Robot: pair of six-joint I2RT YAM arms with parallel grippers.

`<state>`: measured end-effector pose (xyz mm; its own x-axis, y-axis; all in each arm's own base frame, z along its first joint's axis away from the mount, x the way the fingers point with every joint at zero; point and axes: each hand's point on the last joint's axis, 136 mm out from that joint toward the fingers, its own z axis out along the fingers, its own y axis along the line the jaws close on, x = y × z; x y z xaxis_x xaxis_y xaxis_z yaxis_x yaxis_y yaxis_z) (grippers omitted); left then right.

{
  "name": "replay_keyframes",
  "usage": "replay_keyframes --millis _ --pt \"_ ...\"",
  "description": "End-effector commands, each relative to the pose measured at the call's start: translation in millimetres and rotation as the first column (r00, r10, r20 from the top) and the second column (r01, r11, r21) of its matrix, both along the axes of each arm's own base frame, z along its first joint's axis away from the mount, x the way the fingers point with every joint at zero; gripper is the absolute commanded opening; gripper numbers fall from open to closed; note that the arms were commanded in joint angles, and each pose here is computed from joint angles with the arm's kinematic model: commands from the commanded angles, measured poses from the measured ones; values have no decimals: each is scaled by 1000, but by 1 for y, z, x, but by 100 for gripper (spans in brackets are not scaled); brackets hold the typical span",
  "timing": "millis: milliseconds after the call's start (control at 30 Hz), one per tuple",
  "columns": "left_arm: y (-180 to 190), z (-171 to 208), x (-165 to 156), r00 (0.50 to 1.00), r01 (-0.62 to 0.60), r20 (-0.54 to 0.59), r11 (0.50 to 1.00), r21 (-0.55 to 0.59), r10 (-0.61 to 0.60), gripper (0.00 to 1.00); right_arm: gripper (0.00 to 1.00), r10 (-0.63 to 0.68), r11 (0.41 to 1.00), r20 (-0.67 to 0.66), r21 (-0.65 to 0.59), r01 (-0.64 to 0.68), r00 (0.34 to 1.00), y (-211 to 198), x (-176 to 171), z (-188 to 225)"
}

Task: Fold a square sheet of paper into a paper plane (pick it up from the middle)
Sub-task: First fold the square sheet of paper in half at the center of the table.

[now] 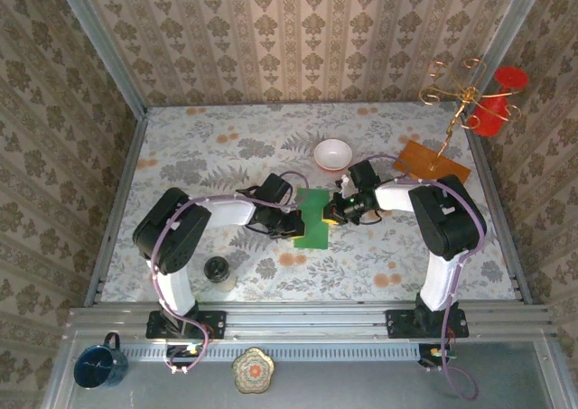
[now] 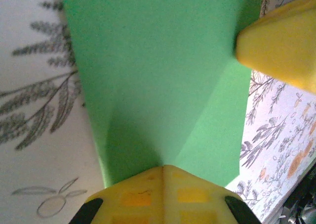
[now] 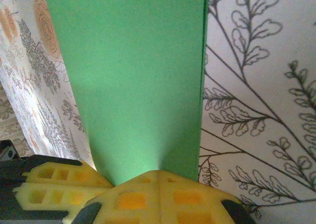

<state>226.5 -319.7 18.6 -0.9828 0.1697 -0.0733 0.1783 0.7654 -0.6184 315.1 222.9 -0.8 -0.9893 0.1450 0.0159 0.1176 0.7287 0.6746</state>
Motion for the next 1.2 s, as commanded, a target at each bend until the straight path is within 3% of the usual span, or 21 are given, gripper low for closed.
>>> replay_keyframes --millis 0,267,567,700,867,1033,1167 --pt "37 -29 -40 996 15 -91 987 160 0 8 5 -146 885 -209 -465 34 967 -82 -67 -105" --pt "56 -36 -67 997 37 -77 972 233 -20 8 5 -157 885 -203 -463 46 967 -82 -67 -106" --pt "63 -25 -72 1000 0 -12 971 239 2 8 5 -142 902 -155 -426 63 978 -73 -59 -98" --pt "50 12 -51 998 -37 63 990 134 29 8 6 -107 930 -93 -363 66 990 -54 -39 -72" --pt "40 62 -11 983 -83 165 997 -6 83 12 10 -52 970 34 -236 59 998 -20 -3 -8" --pt "28 79 23 980 -103 160 989 -109 120 20 22 -70 988 155 -126 90 985 -2 19 62" --pt "13 77 38 986 -85 130 986 -145 104 26 36 -159 974 186 -129 185 969 -14 15 84"
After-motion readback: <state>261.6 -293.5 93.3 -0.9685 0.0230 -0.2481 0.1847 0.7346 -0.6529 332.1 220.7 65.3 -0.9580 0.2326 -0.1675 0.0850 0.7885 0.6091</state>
